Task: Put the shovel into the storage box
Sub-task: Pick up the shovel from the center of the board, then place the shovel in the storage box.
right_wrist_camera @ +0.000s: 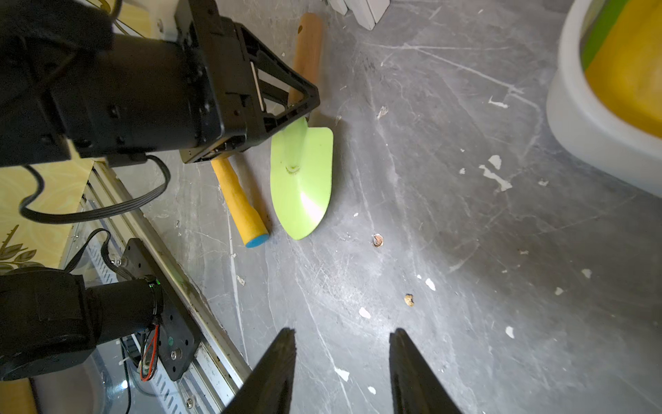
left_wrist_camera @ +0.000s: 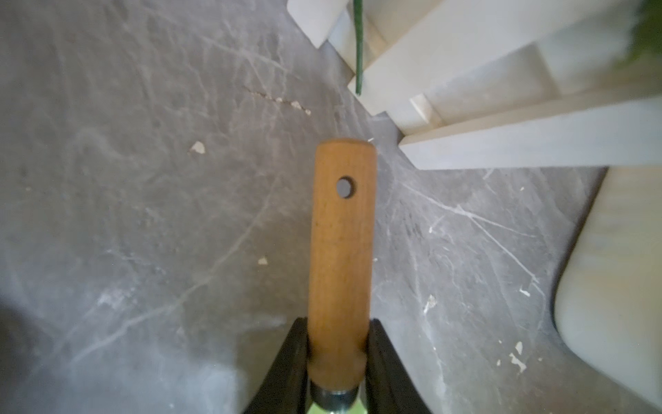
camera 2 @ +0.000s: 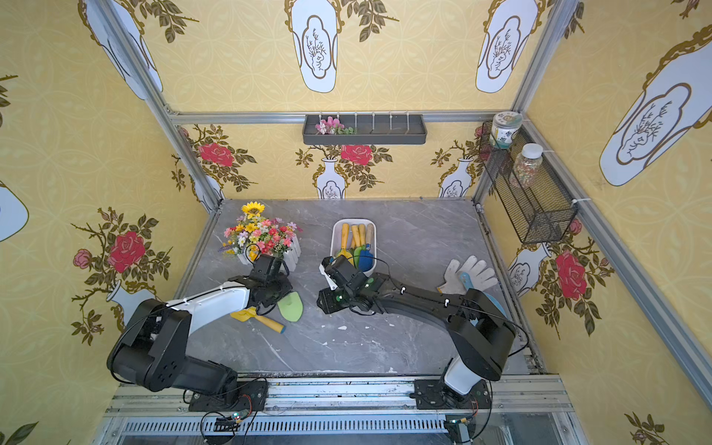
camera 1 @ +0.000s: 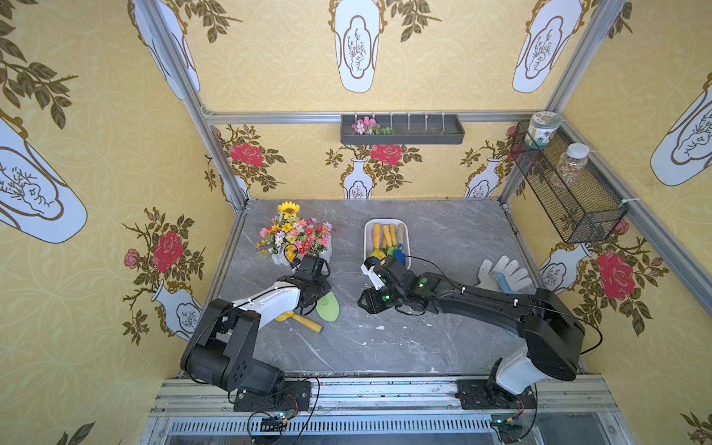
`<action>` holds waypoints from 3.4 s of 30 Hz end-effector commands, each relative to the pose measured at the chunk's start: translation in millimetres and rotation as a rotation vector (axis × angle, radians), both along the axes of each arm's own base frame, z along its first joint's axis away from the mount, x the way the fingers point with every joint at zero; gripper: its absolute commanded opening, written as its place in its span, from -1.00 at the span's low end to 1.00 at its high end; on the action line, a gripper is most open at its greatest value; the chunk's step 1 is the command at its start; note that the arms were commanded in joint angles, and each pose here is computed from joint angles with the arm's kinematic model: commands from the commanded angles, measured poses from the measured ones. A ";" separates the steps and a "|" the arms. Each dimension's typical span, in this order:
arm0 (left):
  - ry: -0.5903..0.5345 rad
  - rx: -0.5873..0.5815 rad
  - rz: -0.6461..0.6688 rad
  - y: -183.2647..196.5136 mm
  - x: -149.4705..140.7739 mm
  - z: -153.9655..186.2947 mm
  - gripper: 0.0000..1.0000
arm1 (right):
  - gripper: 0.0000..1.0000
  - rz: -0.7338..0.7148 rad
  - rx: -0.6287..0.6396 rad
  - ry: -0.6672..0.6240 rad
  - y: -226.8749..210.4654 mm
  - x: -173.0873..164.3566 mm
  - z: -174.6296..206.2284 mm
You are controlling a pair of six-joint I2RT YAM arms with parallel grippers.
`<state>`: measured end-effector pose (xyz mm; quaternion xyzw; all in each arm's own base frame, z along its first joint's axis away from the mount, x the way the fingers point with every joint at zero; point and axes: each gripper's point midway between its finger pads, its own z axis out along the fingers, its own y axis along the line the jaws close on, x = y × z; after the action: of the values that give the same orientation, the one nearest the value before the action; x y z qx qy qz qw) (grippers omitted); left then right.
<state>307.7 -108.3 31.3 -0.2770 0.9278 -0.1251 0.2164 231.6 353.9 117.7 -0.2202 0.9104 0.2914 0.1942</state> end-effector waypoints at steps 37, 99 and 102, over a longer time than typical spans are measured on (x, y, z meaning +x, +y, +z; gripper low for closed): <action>-0.080 -0.115 -0.260 -115.9 -1.7 58.9 -0.70 | -0.06 -0.177 0.064 -0.003 -58.9 27.8 16.7; -0.203 -0.033 -0.516 -263.7 169.3 82.2 -0.71 | -0.05 -0.486 0.059 0.037 -179.6 37.9 13.0; -0.198 -0.020 -0.504 -264.6 170.0 76.0 -0.69 | -0.05 -0.486 0.061 0.039 -179.5 38.7 12.0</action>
<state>477.0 -370.2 113.8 -0.0237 0.9396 -0.2129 0.2669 269.5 172.8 129.8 0.0186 0.9324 0.2631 0.2469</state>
